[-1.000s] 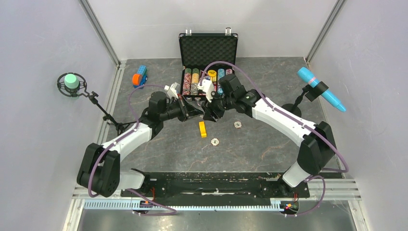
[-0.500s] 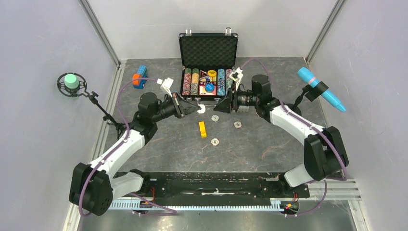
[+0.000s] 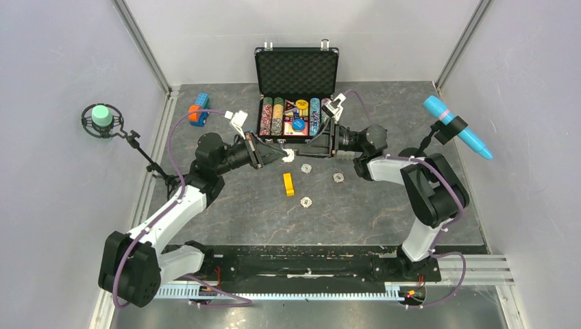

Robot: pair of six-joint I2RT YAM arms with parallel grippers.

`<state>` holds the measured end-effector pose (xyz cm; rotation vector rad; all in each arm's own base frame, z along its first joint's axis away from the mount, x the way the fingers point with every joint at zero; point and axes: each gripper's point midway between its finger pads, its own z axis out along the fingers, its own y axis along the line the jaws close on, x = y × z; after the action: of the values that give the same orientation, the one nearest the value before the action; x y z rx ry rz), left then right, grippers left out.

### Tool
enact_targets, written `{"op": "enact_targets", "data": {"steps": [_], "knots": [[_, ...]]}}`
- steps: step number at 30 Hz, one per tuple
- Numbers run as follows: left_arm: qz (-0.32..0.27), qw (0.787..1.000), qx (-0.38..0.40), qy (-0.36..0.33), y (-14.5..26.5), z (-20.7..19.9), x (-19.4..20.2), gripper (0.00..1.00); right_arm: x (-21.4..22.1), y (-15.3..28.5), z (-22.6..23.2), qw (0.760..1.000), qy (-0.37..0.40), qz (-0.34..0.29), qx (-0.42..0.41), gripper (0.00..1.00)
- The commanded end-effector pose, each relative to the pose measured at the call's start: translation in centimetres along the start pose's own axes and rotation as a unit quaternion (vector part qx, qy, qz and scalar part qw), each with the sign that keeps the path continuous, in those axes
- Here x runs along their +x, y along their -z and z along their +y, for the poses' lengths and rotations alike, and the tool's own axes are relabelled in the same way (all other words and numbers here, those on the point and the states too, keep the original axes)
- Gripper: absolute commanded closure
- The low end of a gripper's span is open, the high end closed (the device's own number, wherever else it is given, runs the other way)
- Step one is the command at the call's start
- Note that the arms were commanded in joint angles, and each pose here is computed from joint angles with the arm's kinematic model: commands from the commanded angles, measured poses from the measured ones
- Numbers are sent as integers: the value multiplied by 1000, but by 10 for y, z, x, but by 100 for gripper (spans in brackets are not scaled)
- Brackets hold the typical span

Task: Pack up texas hold em set
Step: Pick up the poker chip from the center of the board.

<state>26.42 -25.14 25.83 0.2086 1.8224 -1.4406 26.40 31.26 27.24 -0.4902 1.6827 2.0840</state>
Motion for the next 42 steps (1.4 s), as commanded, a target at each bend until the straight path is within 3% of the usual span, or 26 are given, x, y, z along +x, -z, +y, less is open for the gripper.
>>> {"op": "enact_targets", "data": {"steps": [1, 3, 6, 7, 9, 11, 16, 19, 22, 25, 32, 35, 42], "knots": [[-7, 999, 33, -28, 1, -16, -5, 98, 6, 6, 68, 980, 158, -2, -117, 40], [-9, 999, 28, -27, 1, -14, -5, 98, -2, 2, 52, 984, 163, -17, -74, 31], [-8, 999, 25, -25, 1, -13, -5, 98, -24, 5, -16, 976, 185, -40, 106, 19], [-8, 999, 25, -25, 1, -13, -5, 98, -31, 15, -49, 955, 209, -34, 208, 17], [-8, 999, 23, -24, 1, -12, -4, 98, -50, 33, -70, 902, 274, -26, 334, 13], [-8, 999, 21, -25, 1, -11, -4, 98, -63, 49, -67, 875, 302, -42, 376, 3], [-7, 999, 23, -25, 0, -12, -5, 98, -79, 88, -67, 838, 310, -114, 435, 2], [-8, 999, 25, -28, 0, -14, -7, 98, -71, 89, -76, 854, 294, -99, 417, 2], [-8, 999, 25, -30, 0, -14, -7, 98, -60, 73, -73, 888, 267, -81, 364, 10], [-8, 999, 27, -32, 0, -15, -8, 98, -57, 59, -55, 911, 256, -96, 307, 17], [-9, 999, 32, -31, -4, -15, -11, 98, -42, 28, -16, 953, 220, -87, 188, 24], [-8, 999, 43, -27, -9, -19, -13, 98, -35, 17, -5, 963, 208, -87, 150, 28], [-2, 998, 60, -34, -15, -28, -11, 98, -27, 3, -11, 968, 192, -68, 147, 38]]}}
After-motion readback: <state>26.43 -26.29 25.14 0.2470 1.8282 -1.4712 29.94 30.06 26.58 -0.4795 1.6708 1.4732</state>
